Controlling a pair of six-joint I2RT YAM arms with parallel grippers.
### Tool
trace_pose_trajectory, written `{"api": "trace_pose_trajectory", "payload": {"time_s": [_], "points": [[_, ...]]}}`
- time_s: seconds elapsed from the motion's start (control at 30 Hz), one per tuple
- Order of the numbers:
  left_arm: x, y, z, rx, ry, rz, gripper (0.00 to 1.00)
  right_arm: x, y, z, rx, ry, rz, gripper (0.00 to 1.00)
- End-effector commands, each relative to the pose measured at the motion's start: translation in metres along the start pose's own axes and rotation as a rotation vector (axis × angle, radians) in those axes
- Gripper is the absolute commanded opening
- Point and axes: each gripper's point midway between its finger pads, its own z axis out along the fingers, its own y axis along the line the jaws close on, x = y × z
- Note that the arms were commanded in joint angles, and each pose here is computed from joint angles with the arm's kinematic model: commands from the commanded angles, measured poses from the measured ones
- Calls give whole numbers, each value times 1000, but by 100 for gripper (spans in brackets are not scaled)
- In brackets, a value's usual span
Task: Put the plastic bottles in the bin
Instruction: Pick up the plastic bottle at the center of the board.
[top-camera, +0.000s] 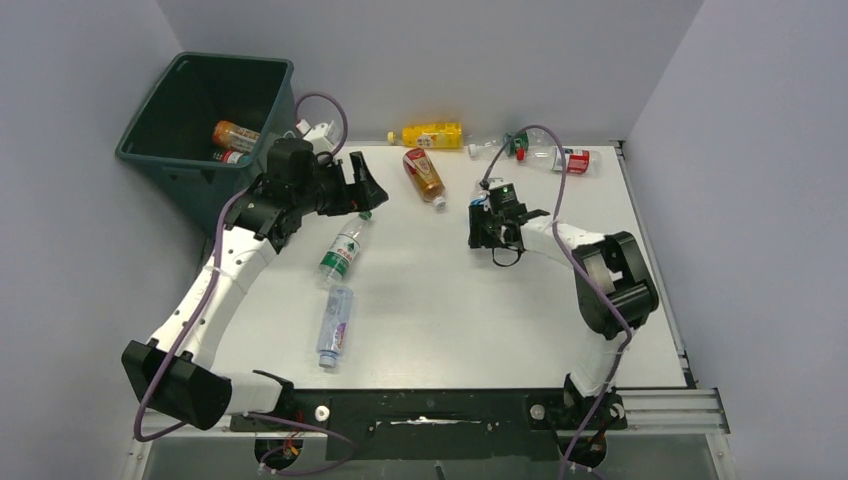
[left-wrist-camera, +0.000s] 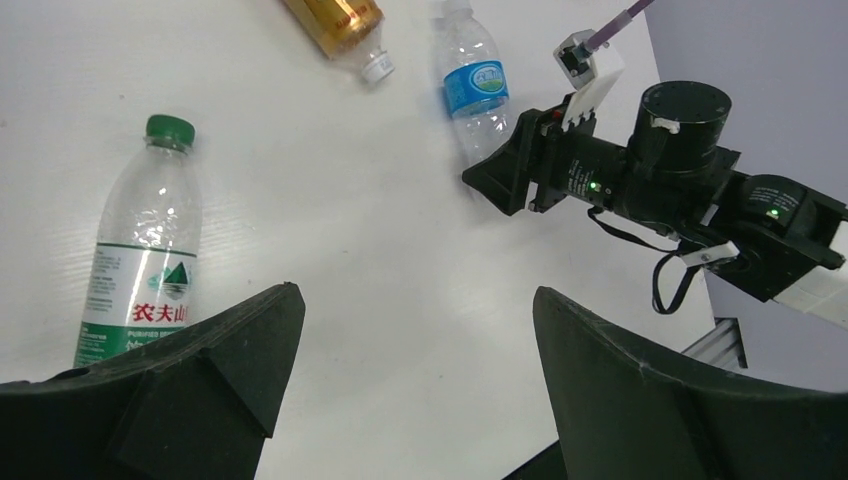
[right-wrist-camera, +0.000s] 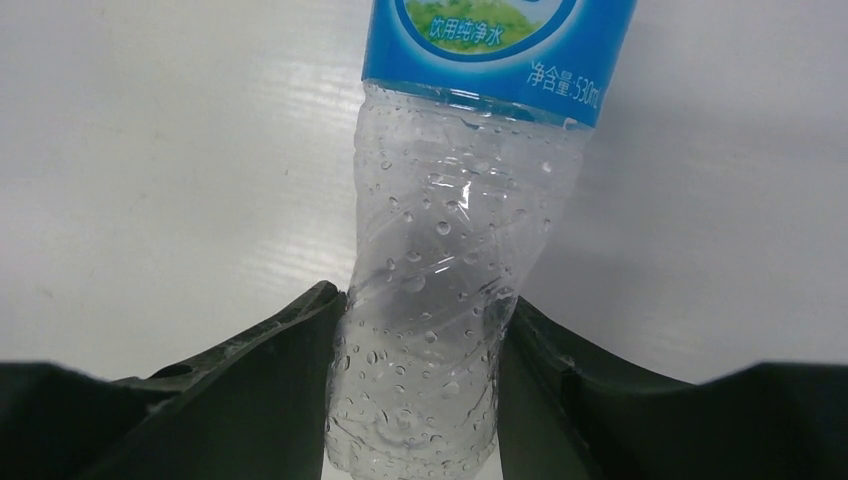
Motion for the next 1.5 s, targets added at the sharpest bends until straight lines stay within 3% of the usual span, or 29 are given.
{"api": "trace_pose_trajectory", "payload": {"time_s": [0.0, 0.53, 0.97, 1.43, 1.47], "points": [[-9, -27, -4, 141, -61, -38, 86, -16, 17, -40, -38, -88, -15, 39], [16, -53, 28, 409, -36, -267, 86, -27, 112, -147, -320, -266, -127, 42], [23, -50, 42, 392, -33, -287, 86, -35, 191, -188, -459, -323, -233, 43], [26, -45, 45, 362, -24, -289, 86, -30, 236, -207, -519, -333, -304, 43], [25, -46, 44, 363, -24, -288, 82, -29, 237, -207, -517, -330, -305, 43]]}}
